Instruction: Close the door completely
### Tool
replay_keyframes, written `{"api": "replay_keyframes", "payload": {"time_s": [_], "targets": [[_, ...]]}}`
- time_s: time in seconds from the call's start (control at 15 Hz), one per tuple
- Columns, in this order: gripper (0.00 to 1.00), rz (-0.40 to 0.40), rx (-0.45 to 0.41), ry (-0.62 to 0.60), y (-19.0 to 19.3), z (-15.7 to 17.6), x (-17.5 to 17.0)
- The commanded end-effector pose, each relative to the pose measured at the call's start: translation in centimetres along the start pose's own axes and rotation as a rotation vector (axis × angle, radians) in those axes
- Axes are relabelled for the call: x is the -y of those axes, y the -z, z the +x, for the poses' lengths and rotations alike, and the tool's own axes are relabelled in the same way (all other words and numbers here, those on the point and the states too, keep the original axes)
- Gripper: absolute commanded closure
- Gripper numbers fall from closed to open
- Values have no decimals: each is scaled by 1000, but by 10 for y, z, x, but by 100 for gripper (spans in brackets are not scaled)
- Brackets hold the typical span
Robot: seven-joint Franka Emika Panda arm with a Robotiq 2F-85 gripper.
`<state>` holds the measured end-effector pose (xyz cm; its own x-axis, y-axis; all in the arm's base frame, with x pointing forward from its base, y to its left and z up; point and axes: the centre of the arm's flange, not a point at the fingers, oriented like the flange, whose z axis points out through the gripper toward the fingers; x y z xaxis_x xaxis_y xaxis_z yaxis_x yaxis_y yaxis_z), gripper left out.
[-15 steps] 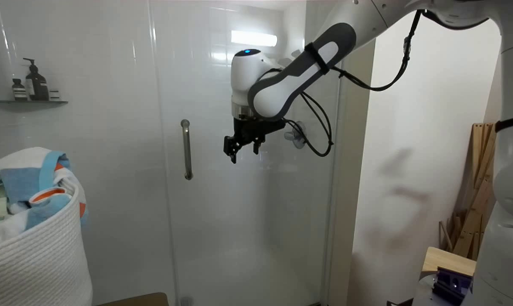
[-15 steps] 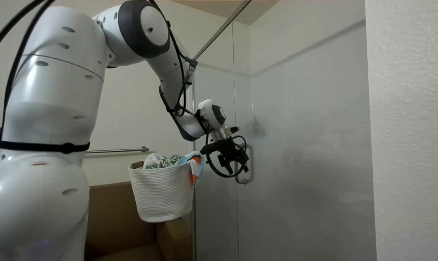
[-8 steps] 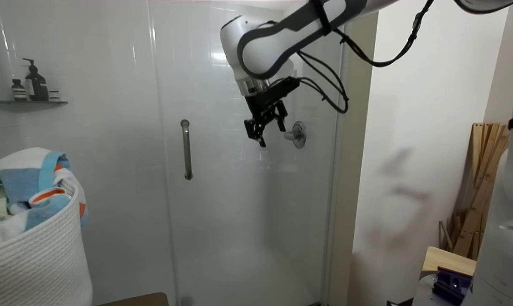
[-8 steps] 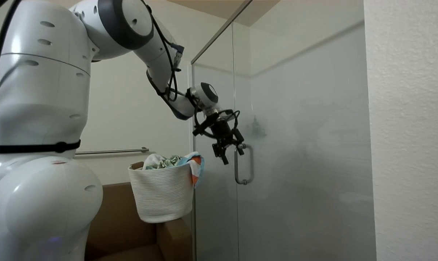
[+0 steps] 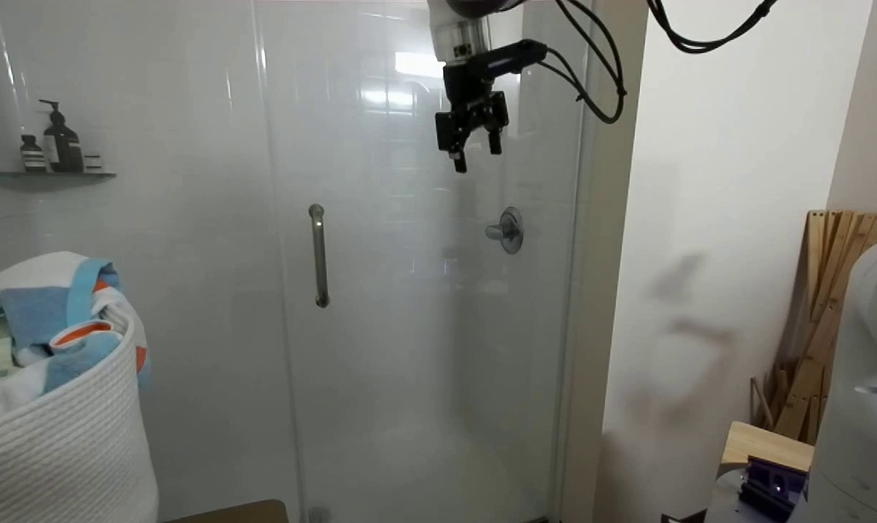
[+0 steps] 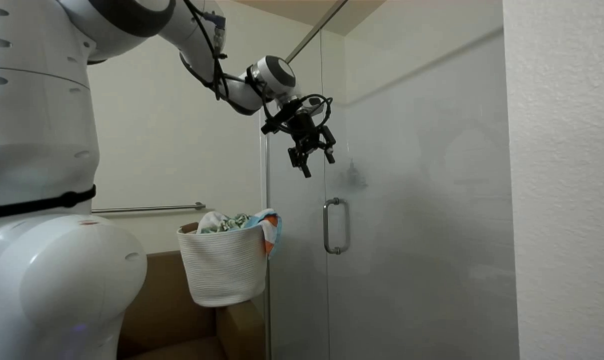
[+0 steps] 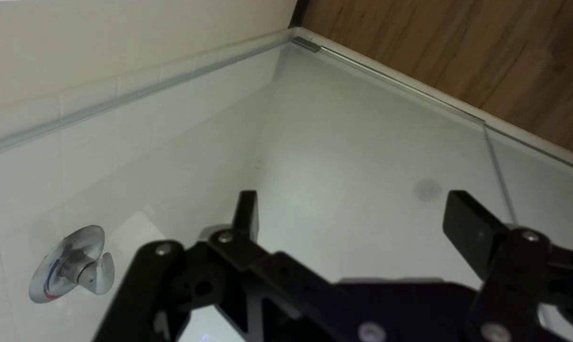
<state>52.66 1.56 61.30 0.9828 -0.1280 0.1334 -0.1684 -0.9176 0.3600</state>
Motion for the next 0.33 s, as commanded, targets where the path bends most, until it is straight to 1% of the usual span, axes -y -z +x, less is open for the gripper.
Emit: {"api": "replay_keyframes", "payload": {"time_s": [0.0,0.13,0.27], "targets": [[0,14,-9,-7,4,-1,-8],[0,27,-15,-13,7,-2,-16],[0,28,-15,-11,7,-2,-15]]}}
